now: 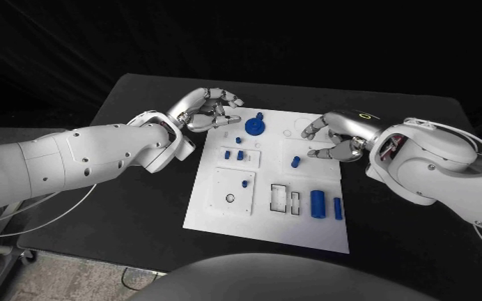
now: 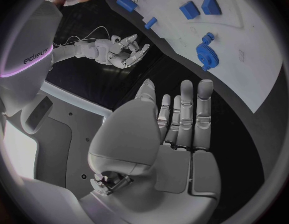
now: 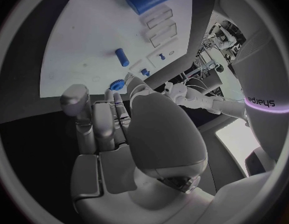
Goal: Assemble the parts on the task board
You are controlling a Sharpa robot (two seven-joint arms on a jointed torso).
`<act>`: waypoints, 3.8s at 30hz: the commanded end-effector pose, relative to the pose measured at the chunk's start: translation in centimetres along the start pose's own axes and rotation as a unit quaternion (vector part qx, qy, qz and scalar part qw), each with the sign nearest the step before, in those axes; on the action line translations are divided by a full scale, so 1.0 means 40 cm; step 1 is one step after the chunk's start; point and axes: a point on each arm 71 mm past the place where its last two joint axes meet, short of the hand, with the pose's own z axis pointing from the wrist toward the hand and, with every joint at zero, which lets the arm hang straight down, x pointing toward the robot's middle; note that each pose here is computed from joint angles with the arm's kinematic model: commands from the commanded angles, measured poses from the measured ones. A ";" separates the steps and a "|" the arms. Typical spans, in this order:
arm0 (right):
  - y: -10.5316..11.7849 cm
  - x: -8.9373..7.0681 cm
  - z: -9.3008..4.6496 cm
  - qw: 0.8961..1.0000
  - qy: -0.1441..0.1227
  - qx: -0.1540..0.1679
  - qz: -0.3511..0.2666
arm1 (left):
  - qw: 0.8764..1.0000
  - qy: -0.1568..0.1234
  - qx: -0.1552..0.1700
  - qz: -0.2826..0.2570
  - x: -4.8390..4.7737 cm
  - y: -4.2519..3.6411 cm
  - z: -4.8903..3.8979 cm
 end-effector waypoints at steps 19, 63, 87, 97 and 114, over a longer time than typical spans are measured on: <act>0.002 0.113 0.044 0.998 0.046 -0.009 -0.039 | 1.000 0.005 0.001 -0.013 0.011 0.003 -0.001; 0.078 0.025 0.020 0.996 -0.049 -0.068 -0.016 | 1.000 0.015 -0.010 -0.020 0.028 0.021 -0.009; 0.313 0.154 0.134 0.982 0.010 -0.182 -0.039 | 0.999 0.017 -0.008 -0.026 0.039 0.023 0.000; 0.360 0.195 0.161 0.977 0.038 -0.198 -0.068 | 0.999 0.017 -0.008 -0.028 0.040 0.022 0.001; 0.382 0.211 0.158 0.968 0.063 -0.214 -0.112 | 0.999 0.017 -0.009 -0.034 0.043 0.022 0.004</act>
